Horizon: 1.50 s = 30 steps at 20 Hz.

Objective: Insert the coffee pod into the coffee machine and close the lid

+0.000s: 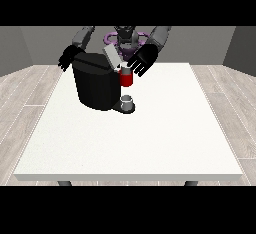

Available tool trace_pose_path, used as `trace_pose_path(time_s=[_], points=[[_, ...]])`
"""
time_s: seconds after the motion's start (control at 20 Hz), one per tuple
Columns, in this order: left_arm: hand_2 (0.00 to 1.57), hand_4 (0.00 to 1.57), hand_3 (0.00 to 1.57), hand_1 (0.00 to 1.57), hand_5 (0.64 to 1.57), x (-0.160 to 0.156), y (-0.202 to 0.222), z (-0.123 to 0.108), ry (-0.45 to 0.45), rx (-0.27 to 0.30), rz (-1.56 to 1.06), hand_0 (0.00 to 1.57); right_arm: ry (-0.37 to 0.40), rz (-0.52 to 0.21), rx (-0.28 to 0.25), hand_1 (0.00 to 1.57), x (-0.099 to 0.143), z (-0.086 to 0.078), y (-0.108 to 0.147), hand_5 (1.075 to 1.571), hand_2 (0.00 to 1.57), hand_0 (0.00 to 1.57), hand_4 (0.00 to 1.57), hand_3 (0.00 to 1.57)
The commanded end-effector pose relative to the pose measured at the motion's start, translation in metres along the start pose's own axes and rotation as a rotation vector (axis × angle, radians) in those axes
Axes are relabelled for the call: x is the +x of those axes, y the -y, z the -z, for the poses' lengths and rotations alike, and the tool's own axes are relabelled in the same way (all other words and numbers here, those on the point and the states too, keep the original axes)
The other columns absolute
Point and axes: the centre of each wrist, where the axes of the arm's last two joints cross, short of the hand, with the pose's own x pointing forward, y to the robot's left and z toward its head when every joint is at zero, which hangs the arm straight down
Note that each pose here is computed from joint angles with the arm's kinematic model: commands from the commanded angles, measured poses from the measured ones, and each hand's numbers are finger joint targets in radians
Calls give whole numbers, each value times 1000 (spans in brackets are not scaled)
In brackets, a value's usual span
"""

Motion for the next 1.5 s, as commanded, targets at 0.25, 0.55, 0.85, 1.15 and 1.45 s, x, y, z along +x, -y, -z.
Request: trace_pose_path(time_s=[0.25,0.55,0.85,1.15,1.45], points=[[1108,393,937,1056,1571,4,24,0,-6,-52,47,1056,-35,4,-30,0,-14,-5,10,1571,0,0,431,0],[1117,360,952,1064,1571,-1,12,-2,19,-6,70,1064,9,10,10,0,-14,-7,10,1571,0,0,459,0],[0,0,0,0,1571,-8,-1,-5,43,-92,133,0,-2,2,-27,0,-13,-5,9,1571,0,0,419,0],[0,0,0,0,1571,9,-4,3,4,-102,157,0,-25,-14,-11,0,-13,-6,-5,1571,0,0,338,0],[0,0,0,0,1571,-13,5,-9,39,-106,145,0,-18,-7,-62,0,-24,-7,20,1571,0,0,416,0]])
